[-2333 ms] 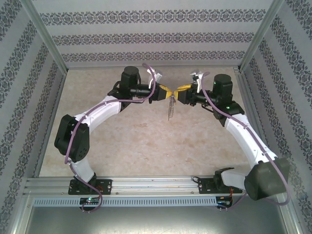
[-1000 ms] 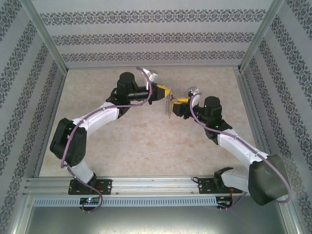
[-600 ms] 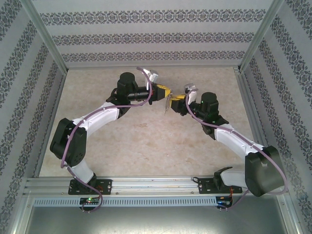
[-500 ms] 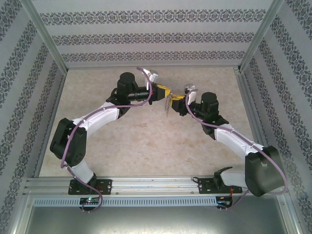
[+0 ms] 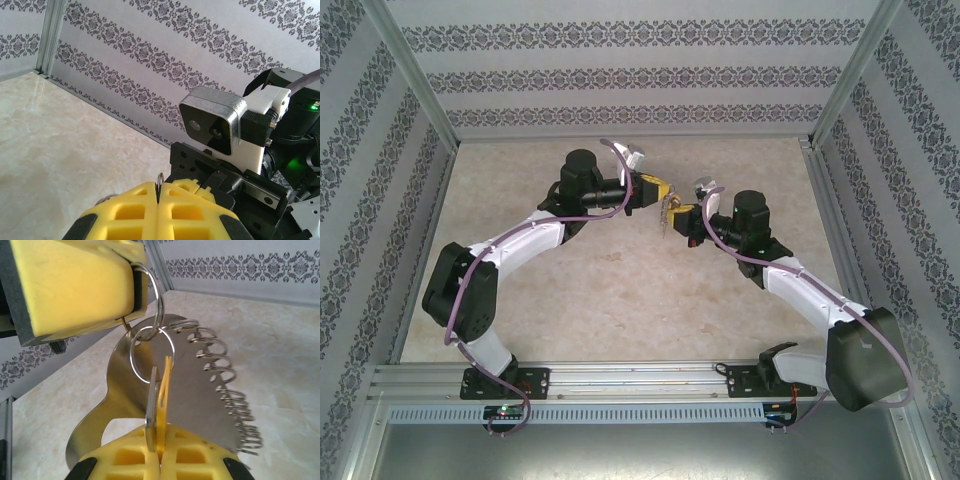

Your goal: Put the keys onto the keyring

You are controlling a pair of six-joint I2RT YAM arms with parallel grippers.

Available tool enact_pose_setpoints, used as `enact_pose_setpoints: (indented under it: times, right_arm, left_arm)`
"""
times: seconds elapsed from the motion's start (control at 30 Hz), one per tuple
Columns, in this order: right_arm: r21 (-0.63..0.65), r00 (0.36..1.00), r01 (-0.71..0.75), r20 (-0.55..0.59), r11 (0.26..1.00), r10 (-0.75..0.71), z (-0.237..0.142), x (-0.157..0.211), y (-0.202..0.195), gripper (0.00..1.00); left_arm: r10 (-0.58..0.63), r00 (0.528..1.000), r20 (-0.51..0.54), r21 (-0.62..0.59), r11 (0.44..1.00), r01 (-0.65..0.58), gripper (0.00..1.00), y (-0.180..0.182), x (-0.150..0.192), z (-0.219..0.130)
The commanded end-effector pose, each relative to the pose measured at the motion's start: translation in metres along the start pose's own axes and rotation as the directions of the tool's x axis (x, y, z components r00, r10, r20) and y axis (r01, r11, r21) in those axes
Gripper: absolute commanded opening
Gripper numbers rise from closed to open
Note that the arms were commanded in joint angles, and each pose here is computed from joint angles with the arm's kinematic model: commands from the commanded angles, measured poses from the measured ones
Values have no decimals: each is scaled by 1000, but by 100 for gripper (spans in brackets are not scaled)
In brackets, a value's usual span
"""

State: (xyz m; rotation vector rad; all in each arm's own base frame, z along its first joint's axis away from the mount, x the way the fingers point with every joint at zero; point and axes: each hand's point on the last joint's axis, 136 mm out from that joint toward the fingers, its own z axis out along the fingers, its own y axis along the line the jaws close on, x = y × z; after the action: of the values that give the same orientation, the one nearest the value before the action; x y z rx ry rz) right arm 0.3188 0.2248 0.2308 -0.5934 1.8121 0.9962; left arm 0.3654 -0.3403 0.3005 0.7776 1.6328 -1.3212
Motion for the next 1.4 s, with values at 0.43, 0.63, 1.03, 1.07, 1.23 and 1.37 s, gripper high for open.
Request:
enact_pose_setpoints:
  times: [0.43,0.63,1.03,1.07,1.23,1.37]
  right_arm:
    - [-134,997,-4,-78,991,-7,12,1,20,0]
    - [-122,997,-15,-75,992,6,10,2,16,0]
    - [-198,997,-32,-75,980,17,21,-7,28,0]
    - [-200,997,-32,-72,979,18,21,-8,29,0]
    - [-191,999,-27,-50,981,18,18,-12,28,0]
    - [-188,999,-34,-48,982,25,16,-12,29,0]
  left_arm:
    - [95,990,102,48,994,-100,0,-29,-28,-7]
    - [101,988,117,46,993,-106,0,-29,-29,-8]
    - [93,986,138,50,994,-101,0,-26,-27,-7]
    - [93,986,137,51,994,-101,0,-26,-27,-7]
    - [89,987,132,47,994,-95,0,-25,-24,-7]
    - [86,987,134,42,995,-93,0,-23,-22,-8]
